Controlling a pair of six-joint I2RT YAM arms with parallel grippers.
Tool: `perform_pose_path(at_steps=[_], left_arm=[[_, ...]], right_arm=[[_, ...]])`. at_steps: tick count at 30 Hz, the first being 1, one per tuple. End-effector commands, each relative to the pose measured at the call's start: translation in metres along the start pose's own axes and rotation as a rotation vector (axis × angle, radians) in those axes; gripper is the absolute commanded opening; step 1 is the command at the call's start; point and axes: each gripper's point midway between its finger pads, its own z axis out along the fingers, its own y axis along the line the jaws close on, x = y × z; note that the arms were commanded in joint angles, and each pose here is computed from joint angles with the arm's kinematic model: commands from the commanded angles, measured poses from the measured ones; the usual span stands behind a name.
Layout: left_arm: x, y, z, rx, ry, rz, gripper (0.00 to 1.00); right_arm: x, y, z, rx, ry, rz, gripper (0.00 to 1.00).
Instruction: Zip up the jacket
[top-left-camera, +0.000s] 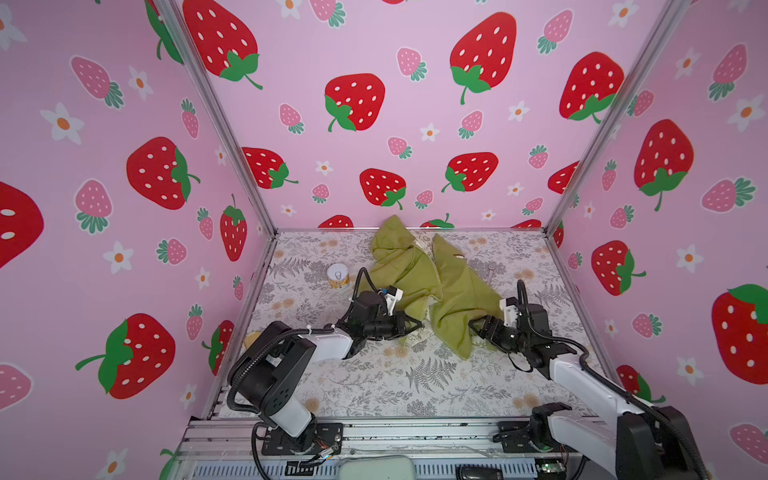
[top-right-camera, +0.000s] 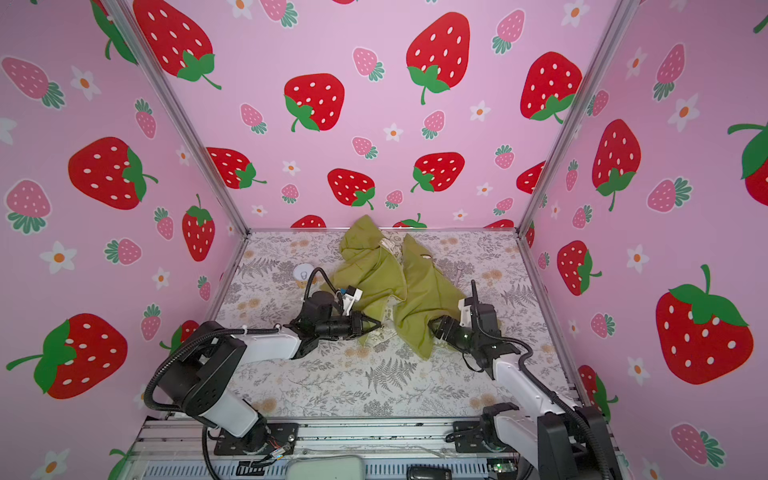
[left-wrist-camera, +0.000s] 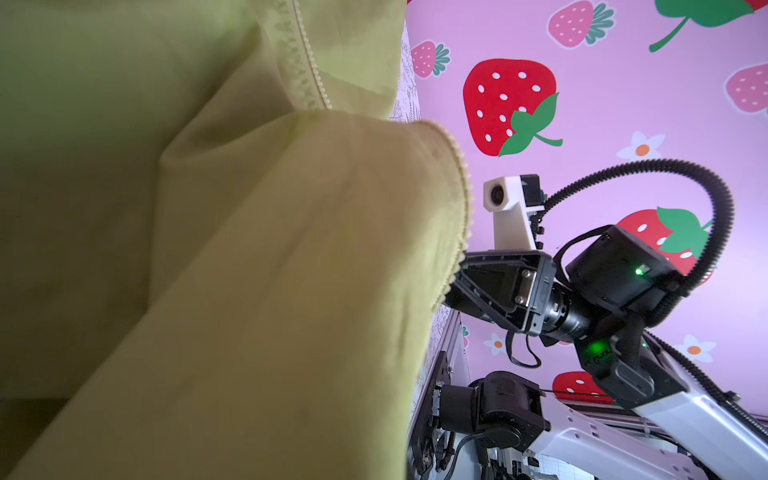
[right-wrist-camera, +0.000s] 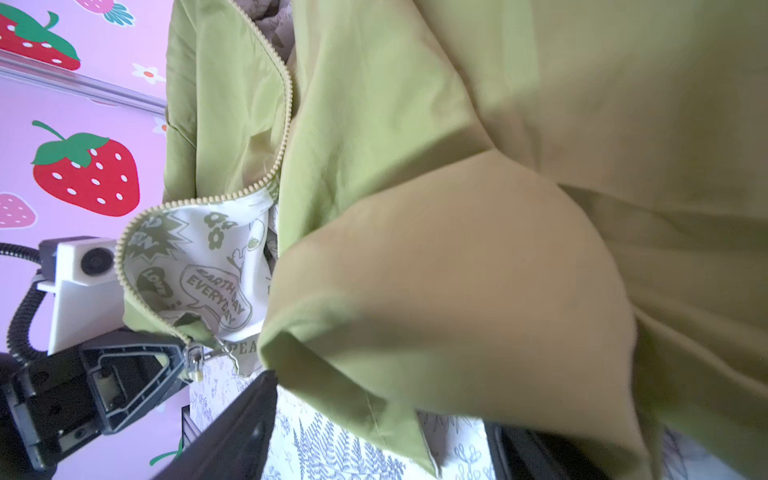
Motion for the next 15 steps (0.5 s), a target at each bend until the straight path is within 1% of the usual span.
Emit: perform_pose_path(at_steps=[1,5,7,10,12,15], left_arm=[[-0.013,-0.018,0.0,0.046,-0.024,0.044,0.0],[-0.014,-0.018,-0.001,0.044,-0.027,0.044,0.0],[-0.014,-0.019,-0.001,0.045,-0.027,0.047,0.0],[-0.014,-0.02,-0.001,0.046,-0.025,0.045,0.0],[-0.014,-0.019,-0.001,0.045,-0.024,0.044,0.0],[-0.013,-0.02,-0.001,0.046,-0.022,0.043,0.0]], right_arm=[[0.02,-0.007,-0.004,0.016,0.056,-0.02,0.79],[0.03,-0.007,-0.011,0.002,0.049,-0.014,0.78],[0.032,0.001,-0.018,-0.029,0.024,-0.045,0.79],[0.039,0.008,-0.019,-0.054,0.024,-0.101,0.84],[0.048,0.008,-0.016,-0.057,0.056,-0.123,0.86],[0.062,0.003,-0.006,-0.04,0.13,-0.144,0.84]])
